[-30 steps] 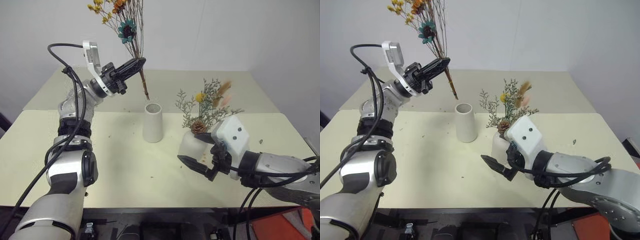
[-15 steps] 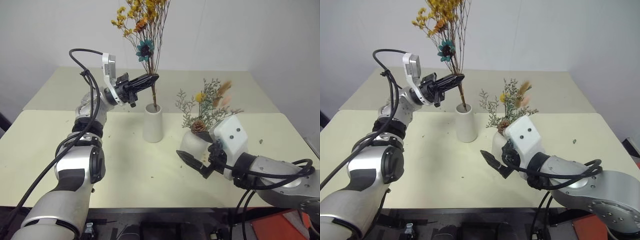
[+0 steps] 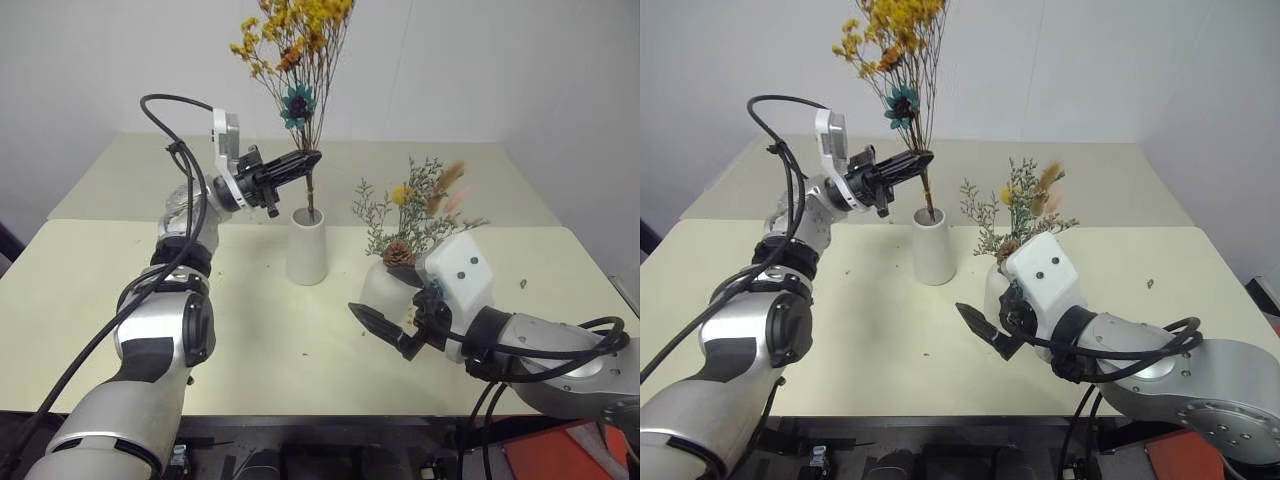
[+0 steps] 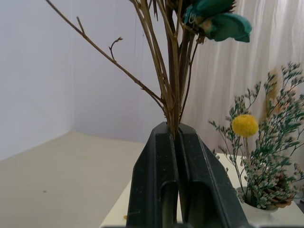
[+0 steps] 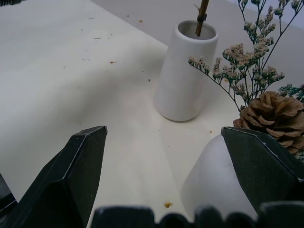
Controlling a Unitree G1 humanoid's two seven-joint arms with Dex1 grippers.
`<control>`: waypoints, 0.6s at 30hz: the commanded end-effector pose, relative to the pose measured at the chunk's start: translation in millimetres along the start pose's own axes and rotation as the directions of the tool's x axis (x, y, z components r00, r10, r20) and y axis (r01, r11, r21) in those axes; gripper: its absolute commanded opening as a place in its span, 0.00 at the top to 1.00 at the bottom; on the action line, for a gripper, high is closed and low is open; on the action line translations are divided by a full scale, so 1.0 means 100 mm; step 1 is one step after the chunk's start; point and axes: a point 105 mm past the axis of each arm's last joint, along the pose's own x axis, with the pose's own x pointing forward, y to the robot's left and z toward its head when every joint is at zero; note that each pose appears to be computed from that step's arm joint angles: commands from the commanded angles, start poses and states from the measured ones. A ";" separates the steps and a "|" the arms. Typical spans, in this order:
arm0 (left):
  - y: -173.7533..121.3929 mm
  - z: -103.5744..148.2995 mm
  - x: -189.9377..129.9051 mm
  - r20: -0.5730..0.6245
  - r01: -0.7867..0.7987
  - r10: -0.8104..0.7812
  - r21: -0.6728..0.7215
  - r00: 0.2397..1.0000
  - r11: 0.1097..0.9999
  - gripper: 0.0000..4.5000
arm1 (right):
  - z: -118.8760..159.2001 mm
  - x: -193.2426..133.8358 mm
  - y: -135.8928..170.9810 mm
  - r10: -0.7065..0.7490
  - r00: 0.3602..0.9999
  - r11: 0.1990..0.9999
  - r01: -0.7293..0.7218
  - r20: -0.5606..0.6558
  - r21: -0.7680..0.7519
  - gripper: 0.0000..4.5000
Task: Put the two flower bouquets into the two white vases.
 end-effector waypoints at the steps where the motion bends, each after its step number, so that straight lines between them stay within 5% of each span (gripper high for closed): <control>1: -0.01 0.00 0.02 -0.007 0.011 -0.011 0.028 1.000 1.000 0.99 | 0.09 -0.03 0.03 0.004 0.999 1.000 -0.003 0.043 -0.013 0.00; 18: 0.04 -0.26 -0.09 -0.083 -0.068 0.070 0.036 0.994 0.997 0.99 | 0.07 -0.04 0.01 -0.019 0.999 1.000 0.019 0.040 -0.014 0.00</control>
